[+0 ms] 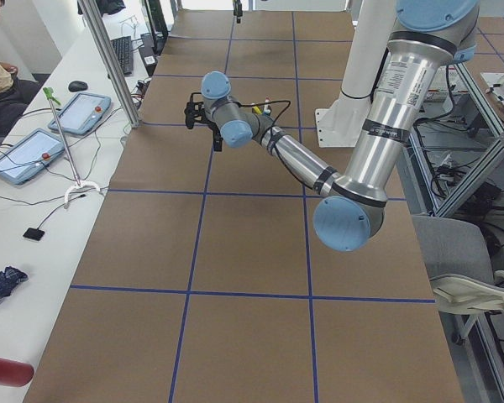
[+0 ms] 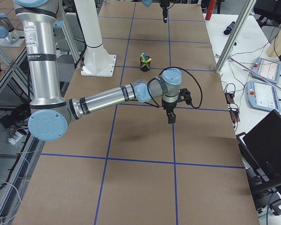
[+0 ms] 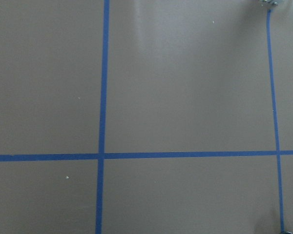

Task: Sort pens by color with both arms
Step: 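Move the left gripper toward the black mesh pen cup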

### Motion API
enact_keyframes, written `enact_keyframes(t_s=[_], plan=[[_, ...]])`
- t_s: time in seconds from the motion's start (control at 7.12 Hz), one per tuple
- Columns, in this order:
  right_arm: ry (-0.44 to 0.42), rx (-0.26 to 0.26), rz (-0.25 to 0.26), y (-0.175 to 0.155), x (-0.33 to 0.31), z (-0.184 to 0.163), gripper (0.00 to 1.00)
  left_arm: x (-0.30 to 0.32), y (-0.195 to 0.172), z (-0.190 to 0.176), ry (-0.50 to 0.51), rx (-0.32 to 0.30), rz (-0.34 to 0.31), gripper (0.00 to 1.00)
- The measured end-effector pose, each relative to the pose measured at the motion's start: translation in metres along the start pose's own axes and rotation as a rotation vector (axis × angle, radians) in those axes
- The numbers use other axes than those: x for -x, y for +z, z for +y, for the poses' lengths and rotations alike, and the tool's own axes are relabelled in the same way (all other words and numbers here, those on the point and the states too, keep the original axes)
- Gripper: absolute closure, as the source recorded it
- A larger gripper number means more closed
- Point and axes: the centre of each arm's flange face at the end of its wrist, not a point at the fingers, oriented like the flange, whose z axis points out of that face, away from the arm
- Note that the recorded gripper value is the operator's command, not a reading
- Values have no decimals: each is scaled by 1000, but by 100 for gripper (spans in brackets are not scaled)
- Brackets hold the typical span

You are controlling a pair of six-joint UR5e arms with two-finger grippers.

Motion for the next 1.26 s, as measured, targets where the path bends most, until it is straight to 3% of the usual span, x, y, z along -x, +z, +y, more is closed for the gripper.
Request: enact_keyframes(t_s=[0.28, 0.56, 0.7, 0.98, 1.26], plan=[[-1, 1, 0, 0, 0, 1, 0, -60, 40, 33, -57, 48, 27, 0], [10, 11, 9, 4, -7, 8, 0, -101, 85, 72, -57, 51, 19, 1], [17, 17, 16, 7, -11, 13, 0, -118, 105, 92, -55, 61, 17, 6], [23, 22, 20, 8, -14, 15, 0, -151, 134, 122, -73, 93, 23, 28], [26, 24, 21, 9, -15, 16, 0, -170, 147, 132, -80, 108, 27, 34]])
